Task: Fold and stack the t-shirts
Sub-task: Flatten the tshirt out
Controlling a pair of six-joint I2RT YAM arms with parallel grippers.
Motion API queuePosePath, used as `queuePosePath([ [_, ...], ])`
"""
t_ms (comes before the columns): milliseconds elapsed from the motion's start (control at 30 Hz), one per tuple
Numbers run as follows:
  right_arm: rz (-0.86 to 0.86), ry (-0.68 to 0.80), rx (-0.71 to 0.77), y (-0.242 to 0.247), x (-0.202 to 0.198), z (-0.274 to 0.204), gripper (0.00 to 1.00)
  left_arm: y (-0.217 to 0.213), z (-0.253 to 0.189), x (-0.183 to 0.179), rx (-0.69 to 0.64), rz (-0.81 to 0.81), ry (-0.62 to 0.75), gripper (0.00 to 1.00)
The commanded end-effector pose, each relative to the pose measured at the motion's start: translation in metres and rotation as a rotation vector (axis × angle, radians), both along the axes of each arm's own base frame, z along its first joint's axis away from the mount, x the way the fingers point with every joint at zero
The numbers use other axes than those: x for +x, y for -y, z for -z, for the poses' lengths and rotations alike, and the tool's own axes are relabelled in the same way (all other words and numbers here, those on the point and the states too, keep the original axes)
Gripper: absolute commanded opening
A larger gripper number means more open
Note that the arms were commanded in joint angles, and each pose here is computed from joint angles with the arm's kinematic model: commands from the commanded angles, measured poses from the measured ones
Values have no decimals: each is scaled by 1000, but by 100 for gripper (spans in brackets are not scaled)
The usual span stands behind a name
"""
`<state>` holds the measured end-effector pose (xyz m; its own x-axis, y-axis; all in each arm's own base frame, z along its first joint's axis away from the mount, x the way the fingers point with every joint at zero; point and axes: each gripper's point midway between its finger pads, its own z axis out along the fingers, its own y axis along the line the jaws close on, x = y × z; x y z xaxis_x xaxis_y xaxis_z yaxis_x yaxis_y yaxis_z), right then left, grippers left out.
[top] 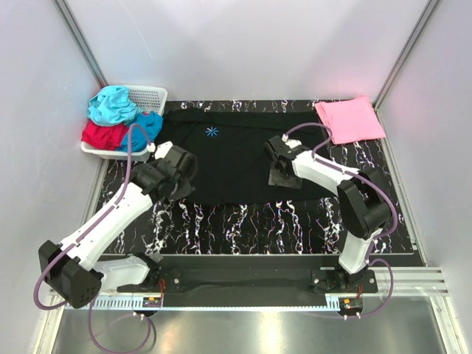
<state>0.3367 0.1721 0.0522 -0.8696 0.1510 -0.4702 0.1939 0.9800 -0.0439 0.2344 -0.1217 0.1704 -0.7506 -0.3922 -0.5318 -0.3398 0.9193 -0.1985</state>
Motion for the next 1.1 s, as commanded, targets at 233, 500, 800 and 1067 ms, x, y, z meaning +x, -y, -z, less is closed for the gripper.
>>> queuePosePath([
  [233,264,32,1,51,-8,-6,69,7,-11,11,-18,18,49,0],
  [500,319,-12,39,64,-6,4,69,-7,-9,5,17,-37,48,0],
  [800,313,-10,53,61,-3,4,69,-12,-15,30,45,-94,50,0],
  [1067,290,-14,50,55,10,5,69,23,-28,123,50,-65,73,0],
])
